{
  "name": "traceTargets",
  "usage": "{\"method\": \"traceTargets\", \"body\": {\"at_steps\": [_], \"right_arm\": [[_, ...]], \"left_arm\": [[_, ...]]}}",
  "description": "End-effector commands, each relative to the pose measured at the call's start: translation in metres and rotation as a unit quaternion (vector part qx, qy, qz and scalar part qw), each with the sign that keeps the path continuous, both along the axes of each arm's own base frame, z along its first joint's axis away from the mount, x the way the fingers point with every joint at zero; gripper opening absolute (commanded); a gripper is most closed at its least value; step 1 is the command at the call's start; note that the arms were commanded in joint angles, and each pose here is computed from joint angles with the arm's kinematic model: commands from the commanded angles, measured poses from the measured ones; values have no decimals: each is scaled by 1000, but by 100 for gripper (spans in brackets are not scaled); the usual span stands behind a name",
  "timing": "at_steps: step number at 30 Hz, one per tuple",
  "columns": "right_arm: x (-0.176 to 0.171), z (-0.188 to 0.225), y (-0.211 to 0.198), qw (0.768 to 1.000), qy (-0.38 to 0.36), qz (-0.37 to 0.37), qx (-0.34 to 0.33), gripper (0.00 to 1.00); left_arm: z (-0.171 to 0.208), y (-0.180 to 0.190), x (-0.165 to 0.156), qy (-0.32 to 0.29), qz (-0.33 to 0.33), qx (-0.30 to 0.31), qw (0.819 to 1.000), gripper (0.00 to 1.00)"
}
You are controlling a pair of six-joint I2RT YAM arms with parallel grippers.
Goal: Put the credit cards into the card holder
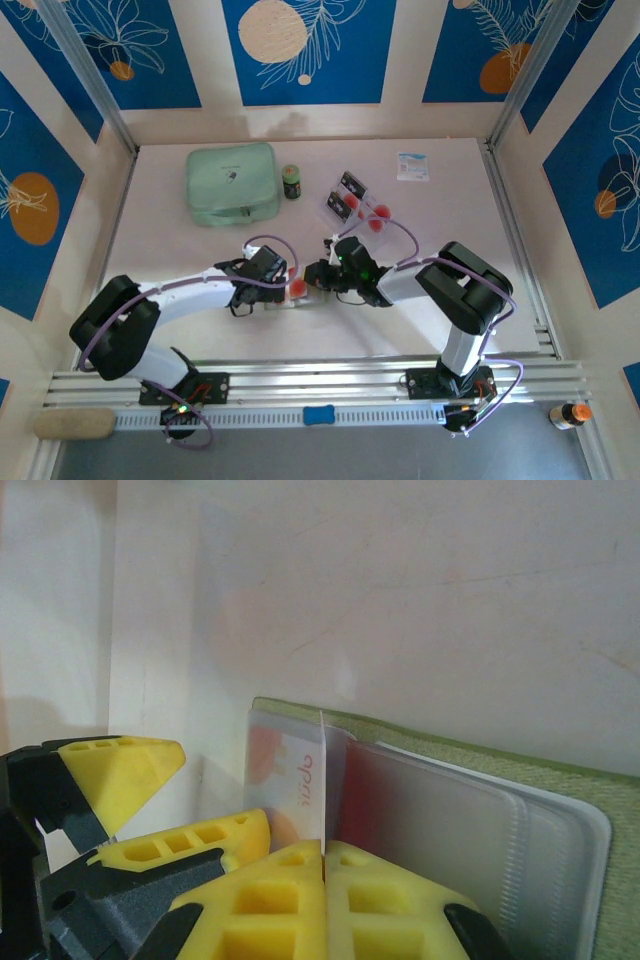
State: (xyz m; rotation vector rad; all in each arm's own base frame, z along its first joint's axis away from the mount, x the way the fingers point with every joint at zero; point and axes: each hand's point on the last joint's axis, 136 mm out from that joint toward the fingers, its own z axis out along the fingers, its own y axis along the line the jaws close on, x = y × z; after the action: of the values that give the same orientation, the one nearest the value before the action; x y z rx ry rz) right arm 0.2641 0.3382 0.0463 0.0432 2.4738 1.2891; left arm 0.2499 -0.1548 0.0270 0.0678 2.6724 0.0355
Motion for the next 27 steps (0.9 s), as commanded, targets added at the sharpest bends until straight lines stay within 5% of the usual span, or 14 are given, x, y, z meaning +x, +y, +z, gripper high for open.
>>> {"method": "traceTargets", "body": {"at_steps": [1,27], "right_arm": [[-14,-16,3,1000,22,12,-15,0],[-16,-23,-12,998,28,-42,-38,0]], "left_arm": [[-5,11,-6,9,9,15,1000,100],[10,24,-5,-14,28,24,999,100]]}}
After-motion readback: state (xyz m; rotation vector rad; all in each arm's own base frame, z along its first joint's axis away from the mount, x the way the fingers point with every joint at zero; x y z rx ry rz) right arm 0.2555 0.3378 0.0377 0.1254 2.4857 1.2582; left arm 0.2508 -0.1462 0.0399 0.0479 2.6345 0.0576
